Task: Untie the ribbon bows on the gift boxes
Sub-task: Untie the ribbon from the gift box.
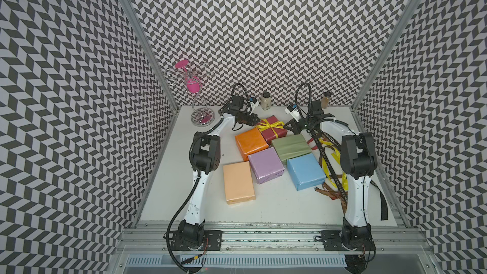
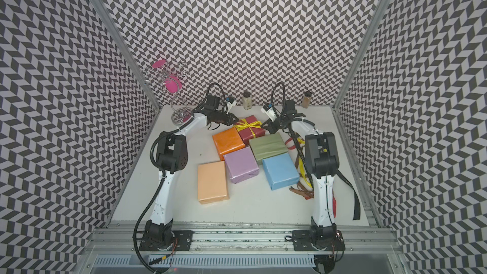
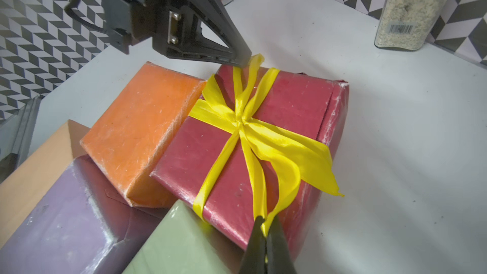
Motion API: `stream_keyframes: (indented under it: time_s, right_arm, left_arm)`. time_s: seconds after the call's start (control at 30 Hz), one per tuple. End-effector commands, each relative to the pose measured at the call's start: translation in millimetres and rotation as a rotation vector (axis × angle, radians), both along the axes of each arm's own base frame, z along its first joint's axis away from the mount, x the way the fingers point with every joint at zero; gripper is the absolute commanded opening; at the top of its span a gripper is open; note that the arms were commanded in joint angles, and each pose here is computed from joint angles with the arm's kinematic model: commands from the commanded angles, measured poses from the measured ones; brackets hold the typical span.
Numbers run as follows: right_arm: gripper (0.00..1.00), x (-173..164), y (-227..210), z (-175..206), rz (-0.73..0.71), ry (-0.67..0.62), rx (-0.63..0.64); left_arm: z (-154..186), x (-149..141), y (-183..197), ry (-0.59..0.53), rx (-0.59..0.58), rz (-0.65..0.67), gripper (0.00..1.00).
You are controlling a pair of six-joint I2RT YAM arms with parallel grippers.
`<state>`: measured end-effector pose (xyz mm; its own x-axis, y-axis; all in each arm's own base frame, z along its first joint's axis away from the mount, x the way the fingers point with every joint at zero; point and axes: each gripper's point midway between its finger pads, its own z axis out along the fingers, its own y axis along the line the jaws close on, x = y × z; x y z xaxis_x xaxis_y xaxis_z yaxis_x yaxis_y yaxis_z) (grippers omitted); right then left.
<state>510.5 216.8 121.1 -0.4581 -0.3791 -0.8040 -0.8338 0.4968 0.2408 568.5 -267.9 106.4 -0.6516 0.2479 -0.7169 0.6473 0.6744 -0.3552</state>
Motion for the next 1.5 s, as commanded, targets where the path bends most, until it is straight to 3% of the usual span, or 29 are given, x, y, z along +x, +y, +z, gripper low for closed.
stream_keyframes:
  time_s: [0.0,0.4,0.9,1.13,1.27,1.47]
  right_arm:
    - [0.03,-9,17,39,0.075,-0.128,0.004]
    - [0.02,-30,53,83,0.197,-0.171,0.044]
    - [0.02,-69,83,41,0.34,-0.079,-0.061]
    - [0.27,-82,67,6,0.372,-0.021,-0.178]
    - [0.32,-80,58,1,0.364,-0.023,-0.249]
    - [0.4,-66,47,28,0.349,-0.077,-0.234]
  left_arm:
    - [3,-6,1,0.001,0.03,0.0,0.09]
    - [-3,-9,-2,0.008,0.038,-0.008,0.09]
    - [-5,-11,-5,0.009,0.043,-0.016,0.09]
    - [-7,-10,-4,0.0,0.057,-0.019,0.09]
    - [-3,-11,-5,-0.011,0.056,-0.032,0.09]
    - [5,-14,-8,-0.03,0.055,-0.053,0.09]
